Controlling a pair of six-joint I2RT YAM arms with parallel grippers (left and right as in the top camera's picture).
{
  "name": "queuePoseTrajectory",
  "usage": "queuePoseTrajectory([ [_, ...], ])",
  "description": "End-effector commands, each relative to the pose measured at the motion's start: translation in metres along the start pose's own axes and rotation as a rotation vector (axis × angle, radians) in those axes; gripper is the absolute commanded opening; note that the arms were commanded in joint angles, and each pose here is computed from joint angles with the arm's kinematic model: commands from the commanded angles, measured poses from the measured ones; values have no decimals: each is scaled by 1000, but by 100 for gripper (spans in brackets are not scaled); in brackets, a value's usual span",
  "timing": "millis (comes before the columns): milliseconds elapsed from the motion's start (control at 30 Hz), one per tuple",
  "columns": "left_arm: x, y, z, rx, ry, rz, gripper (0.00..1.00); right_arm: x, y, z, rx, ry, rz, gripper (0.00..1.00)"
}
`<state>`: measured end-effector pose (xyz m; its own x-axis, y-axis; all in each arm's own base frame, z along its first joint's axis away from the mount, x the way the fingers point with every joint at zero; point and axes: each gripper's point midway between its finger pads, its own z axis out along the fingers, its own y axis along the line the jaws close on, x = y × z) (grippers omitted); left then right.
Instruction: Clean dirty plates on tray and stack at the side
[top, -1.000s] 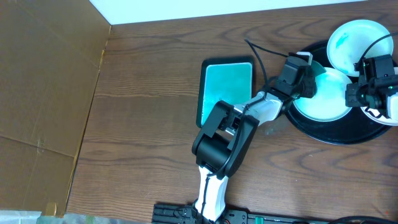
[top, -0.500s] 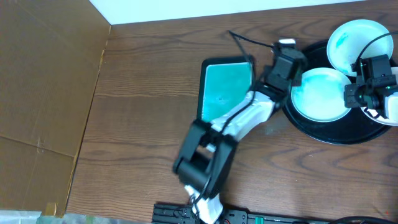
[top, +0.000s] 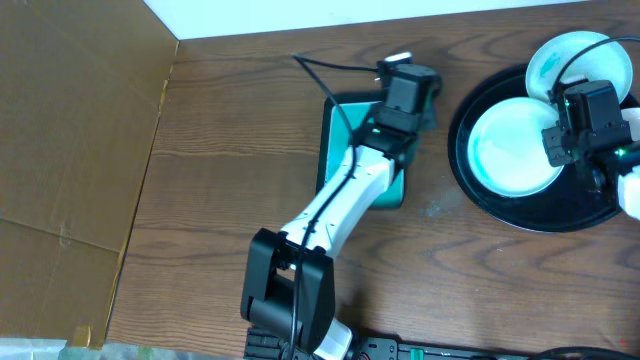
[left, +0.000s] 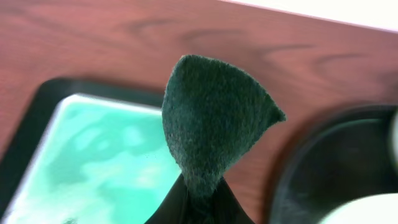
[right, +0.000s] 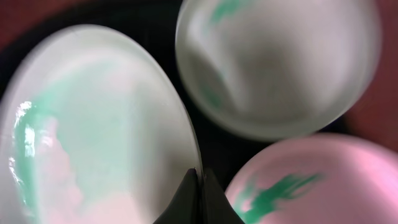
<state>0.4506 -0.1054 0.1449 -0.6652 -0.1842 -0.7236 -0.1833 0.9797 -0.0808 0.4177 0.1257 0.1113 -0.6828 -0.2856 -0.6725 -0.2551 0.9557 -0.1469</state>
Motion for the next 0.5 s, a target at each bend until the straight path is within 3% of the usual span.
queuePoseTrajectory([
  [0, 0, 34, 2, -80, 21, -37, 7, -20, -11, -21, 141, -66, -182, 1],
  [467, 23, 122, 5, -266, 180, -109, 7, -89, 2, -72, 509, -239, -673, 1],
])
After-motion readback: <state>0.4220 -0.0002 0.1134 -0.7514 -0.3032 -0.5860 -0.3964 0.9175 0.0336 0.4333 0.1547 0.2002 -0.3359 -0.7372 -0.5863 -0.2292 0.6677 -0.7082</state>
